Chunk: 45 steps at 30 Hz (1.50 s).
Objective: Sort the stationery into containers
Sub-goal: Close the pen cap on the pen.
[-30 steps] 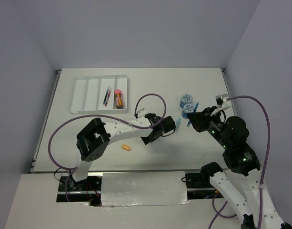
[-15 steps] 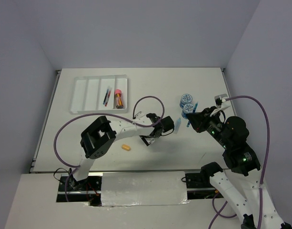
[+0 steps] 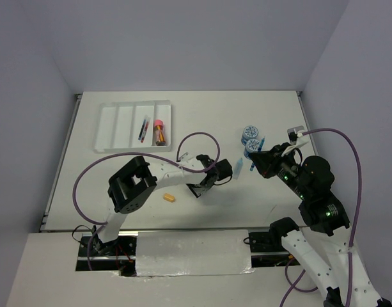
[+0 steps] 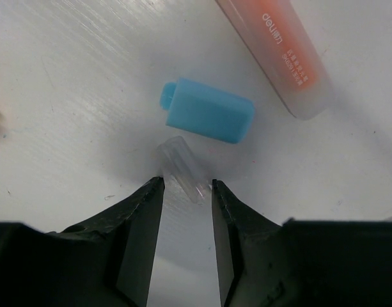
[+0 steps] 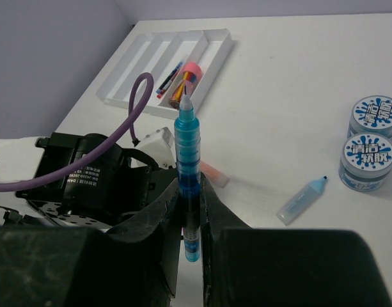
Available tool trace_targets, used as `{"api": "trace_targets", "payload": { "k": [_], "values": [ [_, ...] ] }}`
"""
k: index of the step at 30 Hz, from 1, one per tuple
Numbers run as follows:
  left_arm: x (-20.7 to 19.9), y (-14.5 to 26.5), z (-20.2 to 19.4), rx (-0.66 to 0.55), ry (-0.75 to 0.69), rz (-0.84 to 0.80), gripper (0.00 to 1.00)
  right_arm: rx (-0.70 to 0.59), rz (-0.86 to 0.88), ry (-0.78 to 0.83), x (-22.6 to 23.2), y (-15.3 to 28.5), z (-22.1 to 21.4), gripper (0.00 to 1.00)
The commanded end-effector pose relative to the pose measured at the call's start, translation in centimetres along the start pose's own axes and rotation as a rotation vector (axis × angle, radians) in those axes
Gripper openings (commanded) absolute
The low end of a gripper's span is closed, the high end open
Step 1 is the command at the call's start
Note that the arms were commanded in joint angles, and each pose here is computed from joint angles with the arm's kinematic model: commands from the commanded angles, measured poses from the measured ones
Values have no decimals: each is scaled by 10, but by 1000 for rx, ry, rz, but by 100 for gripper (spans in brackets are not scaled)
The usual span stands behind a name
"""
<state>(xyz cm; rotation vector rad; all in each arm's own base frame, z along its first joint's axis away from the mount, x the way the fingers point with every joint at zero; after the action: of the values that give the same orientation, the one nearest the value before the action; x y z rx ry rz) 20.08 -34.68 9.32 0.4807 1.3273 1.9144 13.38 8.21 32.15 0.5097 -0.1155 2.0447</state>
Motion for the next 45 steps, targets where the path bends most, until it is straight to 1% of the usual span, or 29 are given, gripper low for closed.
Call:
{"api": "trace_targets", "payload": {
  "k": [1,3,5,8,10,13,17,19,20,27,29,31,33,34,36,39,40,41,42,44,45],
  "values": [
    [15,-8,0,-32,-1,68,48,-45,29,22,3,-1,8,0],
    [16,-8,1,-37,-3,68,49,-47,32,22,4,-1,9,0],
    [17,-8,3,-50,-9,59,52,-45,41,23,4,-2,8,0],
    [14,-8,5,-60,-32,28,60,-38,48,21,4,-3,7,0],
    [12,-6,6,-61,-42,29,62,-37,46,21,4,-4,6,0],
    [16,-7,5,-55,-42,58,59,-41,46,24,4,-3,7,0],
    [22,-12,4,-56,-48,74,59,-44,45,23,4,-4,8,0],
    [26,-15,5,-58,-39,78,58,-41,54,19,4,-5,6,0],
    [27,-16,5,-57,-32,80,55,-40,59,17,5,-6,6,0],
    [27,-20,11,-72,-15,106,53,-36,72,20,6,-6,6,0],
    [26,-20,10,-61,-22,105,49,-38,71,25,6,-5,7,0],
    [27,-23,8,-52,-29,110,40,-42,74,23,7,-5,8,0],
    [27,-24,6,-43,-36,116,38,-45,79,20,7,-4,8,0],
    [28,-24,6,-42,-40,118,34,-41,81,18,7,-5,7,0],
    [31,-25,5,-39,-49,119,33,-39,84,16,7,-5,6,0],
    [36,-26,3,-16,-59,112,19,-33,102,13,9,-6,5,0],
    [37,-26,3,-9,-63,109,3,-27,108,11,9,-7,4,0],
    [42,-29,0,2,-80,107,0,-21,116,12,9,-8,3,0],
    [42,-24,-1,15,-81,75,0,-3,146,15,11,-9,0,0],
    [54,-21,-4,7,-107,70,0,43,180,14,11,-15,-8,0],
    [56,-10,-1,5,-100,39,0,79,220,8,11,-19,-16,0]
  ]
}}
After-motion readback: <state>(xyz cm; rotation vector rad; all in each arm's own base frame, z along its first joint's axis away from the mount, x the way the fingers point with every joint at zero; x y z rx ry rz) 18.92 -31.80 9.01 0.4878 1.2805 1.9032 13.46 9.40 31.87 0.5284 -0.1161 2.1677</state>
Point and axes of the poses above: each gripper's point midway between its finger pads, its own y axis back along the fingers, its own x axis along the line the jaws close on, z = x × y, the point moved 8 cm from there along y, back along the fingers, and after that the axes turned 2 degrees about -y, right-handed, at the moved point
